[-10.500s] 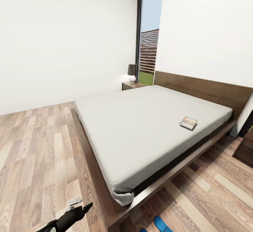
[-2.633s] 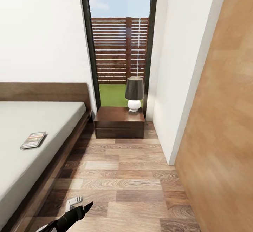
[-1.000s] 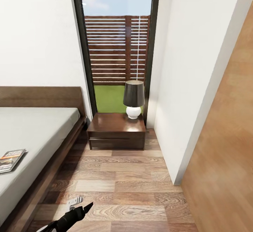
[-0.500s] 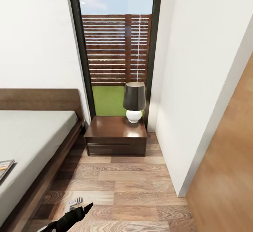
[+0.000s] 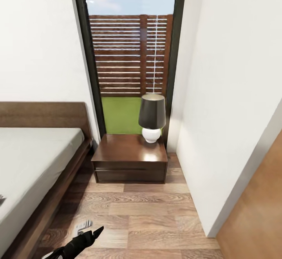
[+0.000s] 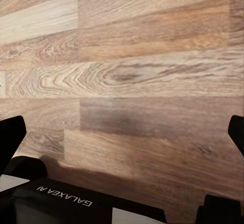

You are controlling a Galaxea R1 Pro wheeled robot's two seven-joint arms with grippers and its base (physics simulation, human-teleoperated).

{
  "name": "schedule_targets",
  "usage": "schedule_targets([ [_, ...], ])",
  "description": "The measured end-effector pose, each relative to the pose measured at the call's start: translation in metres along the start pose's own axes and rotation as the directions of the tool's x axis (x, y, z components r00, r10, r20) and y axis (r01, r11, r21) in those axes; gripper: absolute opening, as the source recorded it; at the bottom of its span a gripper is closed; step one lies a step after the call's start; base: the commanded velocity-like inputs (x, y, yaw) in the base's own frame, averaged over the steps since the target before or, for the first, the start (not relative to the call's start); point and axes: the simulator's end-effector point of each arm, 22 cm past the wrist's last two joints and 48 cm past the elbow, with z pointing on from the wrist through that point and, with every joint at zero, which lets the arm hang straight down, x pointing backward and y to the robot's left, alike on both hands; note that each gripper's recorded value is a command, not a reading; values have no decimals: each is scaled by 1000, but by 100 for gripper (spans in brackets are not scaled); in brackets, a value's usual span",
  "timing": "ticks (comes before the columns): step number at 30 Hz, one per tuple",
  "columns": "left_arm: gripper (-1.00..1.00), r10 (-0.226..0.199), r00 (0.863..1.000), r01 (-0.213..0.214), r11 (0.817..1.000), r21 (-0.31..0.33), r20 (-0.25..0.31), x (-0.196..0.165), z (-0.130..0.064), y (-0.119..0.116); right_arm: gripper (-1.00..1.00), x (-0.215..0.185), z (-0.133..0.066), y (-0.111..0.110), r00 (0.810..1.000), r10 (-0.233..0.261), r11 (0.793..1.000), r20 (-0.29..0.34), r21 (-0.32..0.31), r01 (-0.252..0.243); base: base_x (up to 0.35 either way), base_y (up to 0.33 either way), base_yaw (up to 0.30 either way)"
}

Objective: In the bedroom, move the book from the bed onto either nightstand, and place the two sandals side by side next to the bed.

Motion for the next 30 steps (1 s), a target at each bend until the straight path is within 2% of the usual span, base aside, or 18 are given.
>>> schedule_targets([
  [6,100,-11,1000,11,1000,-1,-12,8,1,-1,100,0,0,0,1000,3,1000,2,1,-3,240,109,0],
  [7,100,-21,999,21,1000,-6,-28,17,1,0,100,-1,0,0,1000,4,1000,2,1,-4,233,97,0],
  [8,100,-38,997,36,999,-23,-72,41,-2,5,100,-1,0,0,1000,4,1000,2,1,-4,234,96,0],
  [11,100,-32,993,28,999,-42,-112,66,-7,12,100,-1,0,0,1000,4,1000,3,0,-4,237,93,0],
  [14,100,17,988,-25,998,-55,-154,94,-14,17,100,-1,0,0,1000,4,1000,3,1,-4,239,86,0],
  [15,100,80,976,-94,994,-61,-203,117,-15,16,100,-1,0,0,1000,5,1000,4,1,-5,240,78,0],
  [19,100,144,957,-174,979,-103,-250,133,-15,22,100,-1,0,0,1000,6,1000,4,1,-6,252,38,0],
  [21,100,190,941,-233,964,-130,-279,139,-16,28,100,-1,0,0,1000,5,1000,4,1,-5,221,7,0],
  [30,100,205,936,-254,956,-144,-287,140,-16,30,100,-1,0,0,1000,7,1000,5,1,-7,58,1,0],
])
